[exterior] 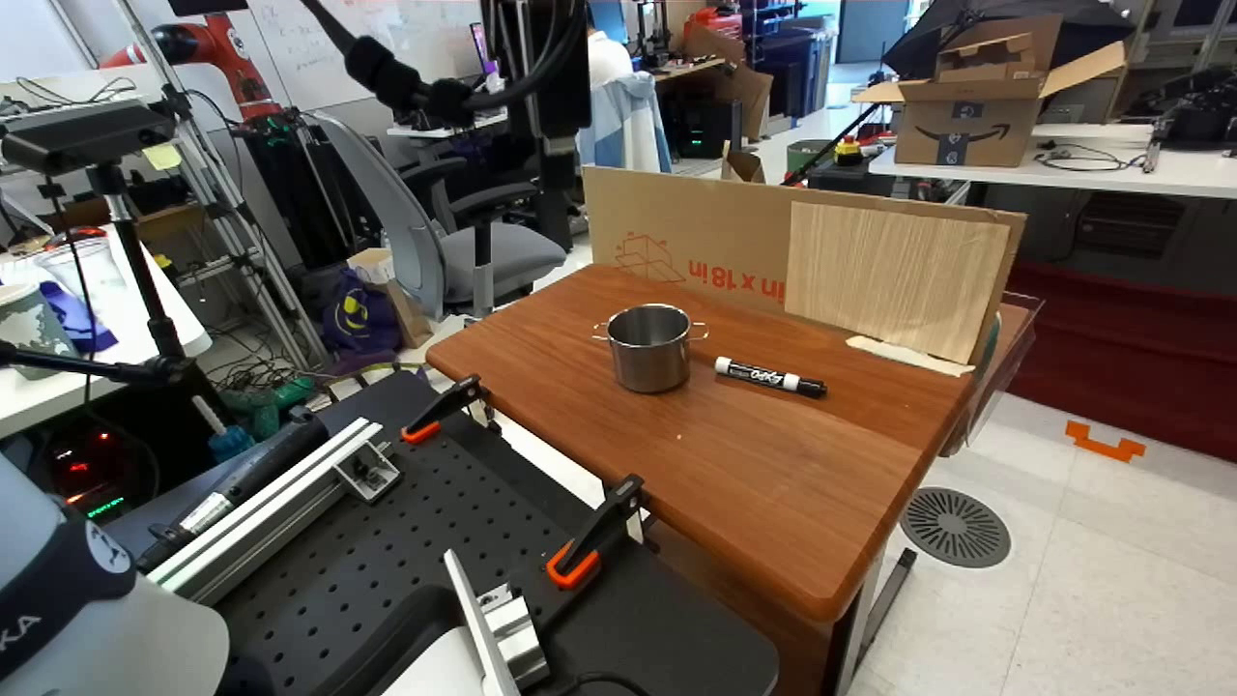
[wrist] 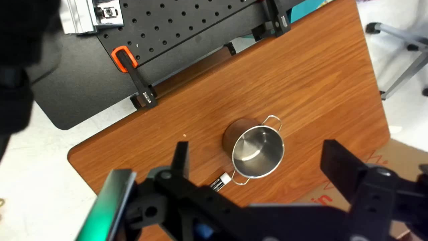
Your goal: Put the marker in the silver pot
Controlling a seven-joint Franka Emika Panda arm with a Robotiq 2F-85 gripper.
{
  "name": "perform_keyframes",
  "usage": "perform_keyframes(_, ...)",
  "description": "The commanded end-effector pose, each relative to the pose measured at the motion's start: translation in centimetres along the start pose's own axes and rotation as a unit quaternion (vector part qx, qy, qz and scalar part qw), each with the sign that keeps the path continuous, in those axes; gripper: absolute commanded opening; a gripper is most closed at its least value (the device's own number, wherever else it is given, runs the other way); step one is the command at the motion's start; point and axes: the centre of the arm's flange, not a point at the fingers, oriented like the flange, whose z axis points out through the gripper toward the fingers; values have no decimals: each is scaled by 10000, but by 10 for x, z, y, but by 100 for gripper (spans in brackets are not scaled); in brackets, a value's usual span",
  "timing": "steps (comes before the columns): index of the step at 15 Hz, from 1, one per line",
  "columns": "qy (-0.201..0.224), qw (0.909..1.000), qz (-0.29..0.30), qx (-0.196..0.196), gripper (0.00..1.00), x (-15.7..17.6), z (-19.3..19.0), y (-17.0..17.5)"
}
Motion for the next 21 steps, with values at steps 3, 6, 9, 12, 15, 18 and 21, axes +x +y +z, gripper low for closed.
perform_keyframes(3,341,9885,1434,348,100,24,21,27)
perform_keyframes(6,371,9731,2204,558,100,46,29,52)
perform_keyframes(9,449,9573,2789,616,100,69,38,72)
perform_keyframes(12,443,9439,3226,552,100,94,51,80)
perform_keyframes(15,323,9349,3506,443,100,119,70,86)
perform_keyframes(18,248,9251,3783,220,100,147,91,87)
perform_keyframes(21,206,9167,3990,36,100,172,110,87)
